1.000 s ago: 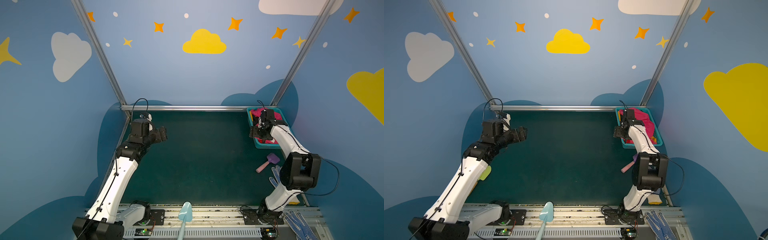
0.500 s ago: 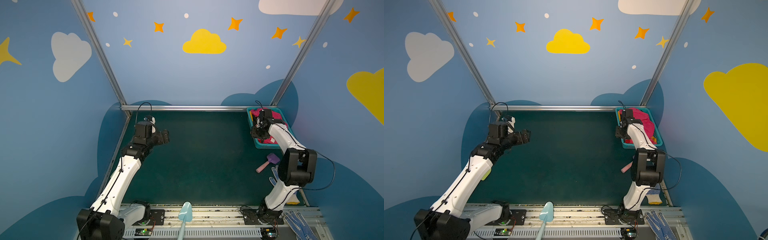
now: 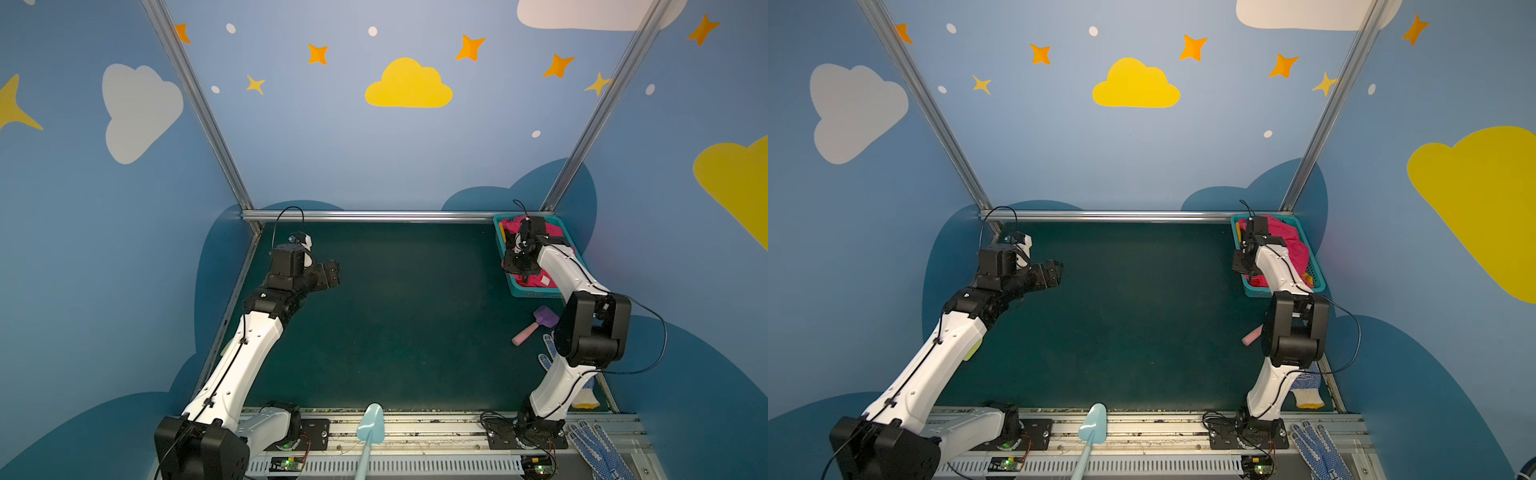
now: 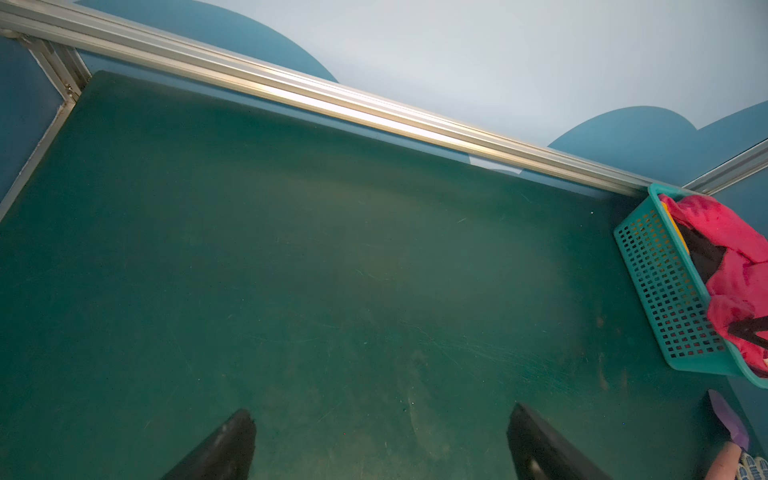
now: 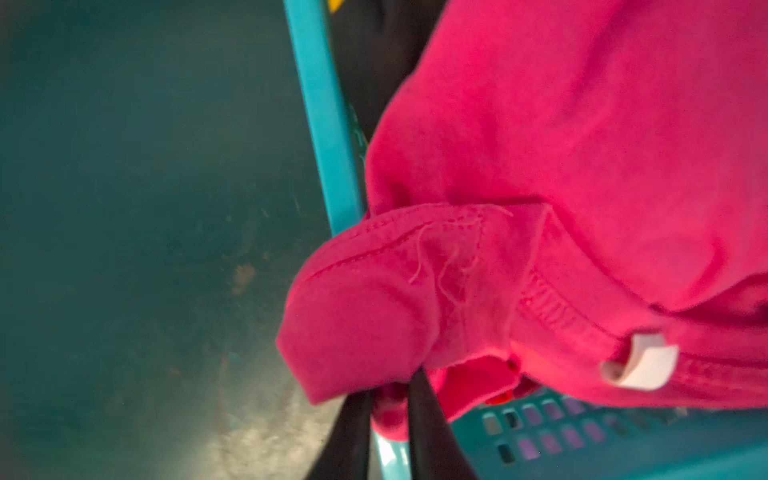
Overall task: Fold and stack the t-shirts
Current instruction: 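Close the right gripper on the pink t-shirt's edge and lift it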
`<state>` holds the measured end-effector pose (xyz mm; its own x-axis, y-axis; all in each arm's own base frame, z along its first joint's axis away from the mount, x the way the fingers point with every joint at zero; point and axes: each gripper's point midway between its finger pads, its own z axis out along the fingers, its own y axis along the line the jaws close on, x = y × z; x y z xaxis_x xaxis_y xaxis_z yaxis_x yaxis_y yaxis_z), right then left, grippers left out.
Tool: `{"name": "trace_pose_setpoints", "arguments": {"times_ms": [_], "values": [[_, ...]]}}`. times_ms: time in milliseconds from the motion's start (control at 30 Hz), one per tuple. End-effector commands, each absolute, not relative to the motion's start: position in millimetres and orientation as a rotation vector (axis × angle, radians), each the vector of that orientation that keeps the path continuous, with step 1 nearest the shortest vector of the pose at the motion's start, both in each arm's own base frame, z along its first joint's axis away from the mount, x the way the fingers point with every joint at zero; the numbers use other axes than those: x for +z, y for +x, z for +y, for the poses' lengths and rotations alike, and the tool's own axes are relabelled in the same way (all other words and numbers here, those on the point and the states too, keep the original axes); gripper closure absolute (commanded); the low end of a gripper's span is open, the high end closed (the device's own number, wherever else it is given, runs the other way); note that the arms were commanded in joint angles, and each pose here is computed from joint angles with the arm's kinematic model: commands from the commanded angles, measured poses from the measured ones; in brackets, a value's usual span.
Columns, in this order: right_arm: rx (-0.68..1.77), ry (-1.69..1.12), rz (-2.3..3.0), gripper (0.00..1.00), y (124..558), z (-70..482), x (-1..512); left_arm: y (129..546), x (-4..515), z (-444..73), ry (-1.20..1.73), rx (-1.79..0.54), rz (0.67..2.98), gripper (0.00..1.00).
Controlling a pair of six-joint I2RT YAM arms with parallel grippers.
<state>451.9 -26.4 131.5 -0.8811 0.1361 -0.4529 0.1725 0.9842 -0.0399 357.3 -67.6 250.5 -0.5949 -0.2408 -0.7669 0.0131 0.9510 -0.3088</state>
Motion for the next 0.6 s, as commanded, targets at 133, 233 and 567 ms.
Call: {"name": "trace_pose_setpoints", "arguments": {"times_ms": [133, 233, 567], "values": [[-0.105, 0.234, 2.591, 1.00, 455, -30, 165, 359, 250, -69, -0.144, -0.371, 2.179, 0.04], [-0.108, 0.234, 2.552, 1.00, 450, -30, 183, 358, 250, -71, -0.141, -0.382, 2.180, 0.05], [-0.071, 0.194, 2.320, 1.00, 423, -23, 271, 356, 251, -73, -0.135, -0.400, 2.178, 0.06]]}}
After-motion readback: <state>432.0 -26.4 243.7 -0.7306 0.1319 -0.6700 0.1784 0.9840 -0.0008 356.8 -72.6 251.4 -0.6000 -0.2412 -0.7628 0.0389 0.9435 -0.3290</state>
